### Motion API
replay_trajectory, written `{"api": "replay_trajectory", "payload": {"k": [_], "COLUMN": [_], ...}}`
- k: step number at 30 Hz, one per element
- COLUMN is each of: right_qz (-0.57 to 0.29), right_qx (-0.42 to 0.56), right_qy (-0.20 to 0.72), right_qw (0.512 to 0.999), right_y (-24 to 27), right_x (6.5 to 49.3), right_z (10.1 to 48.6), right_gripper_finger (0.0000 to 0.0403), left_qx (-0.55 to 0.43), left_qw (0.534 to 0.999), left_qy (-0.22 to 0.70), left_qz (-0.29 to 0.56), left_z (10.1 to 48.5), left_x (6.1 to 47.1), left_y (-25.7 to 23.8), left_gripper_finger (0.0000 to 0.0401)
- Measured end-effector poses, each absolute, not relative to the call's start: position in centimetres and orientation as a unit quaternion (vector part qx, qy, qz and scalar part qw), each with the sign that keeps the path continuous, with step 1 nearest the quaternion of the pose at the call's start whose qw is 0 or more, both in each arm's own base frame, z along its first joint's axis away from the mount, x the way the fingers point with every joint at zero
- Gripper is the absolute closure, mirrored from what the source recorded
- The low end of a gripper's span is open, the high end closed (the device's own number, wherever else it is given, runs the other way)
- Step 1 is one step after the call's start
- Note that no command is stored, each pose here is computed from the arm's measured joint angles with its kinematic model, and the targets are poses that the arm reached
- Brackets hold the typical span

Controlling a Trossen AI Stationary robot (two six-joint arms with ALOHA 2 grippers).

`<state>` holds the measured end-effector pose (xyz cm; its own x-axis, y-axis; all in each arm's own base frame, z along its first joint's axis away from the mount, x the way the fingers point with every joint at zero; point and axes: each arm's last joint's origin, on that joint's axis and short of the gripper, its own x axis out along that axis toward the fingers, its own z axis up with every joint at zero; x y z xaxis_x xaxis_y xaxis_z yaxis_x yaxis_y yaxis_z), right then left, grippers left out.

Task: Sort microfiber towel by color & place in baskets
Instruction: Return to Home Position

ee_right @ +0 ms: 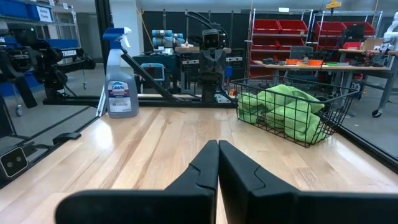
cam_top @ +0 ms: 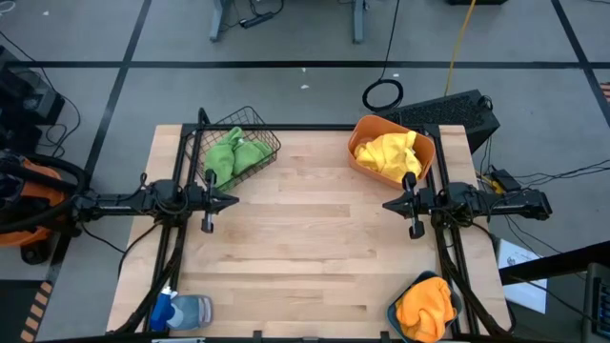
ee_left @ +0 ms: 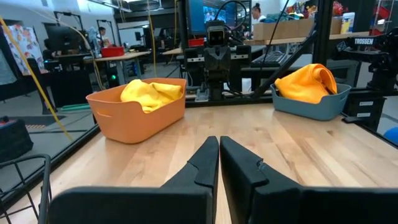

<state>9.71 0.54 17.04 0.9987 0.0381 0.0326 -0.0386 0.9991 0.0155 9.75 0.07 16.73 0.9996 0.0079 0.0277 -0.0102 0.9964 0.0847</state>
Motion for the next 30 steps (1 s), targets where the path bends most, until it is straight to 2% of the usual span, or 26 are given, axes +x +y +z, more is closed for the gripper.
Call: {"api": "replay_trajectory", "payload": {"k": [30], "right_qz": [-0.005], "right_qx": [0.030], "right_qy": [-0.019], "right_qw": [0.999], "right_y": [0.40], "right_x": [9.71], "right_z": [17.09], "right_gripper_finger": [0.0402], "left_qx": [0.043], "left_qw": [0.999], "left_qy": [-0.012], "left_qz": [0.004], "left_z": [16.70], "left_x": [9.75], "left_y": [0.07], "left_gripper_finger": [0.0377]}}
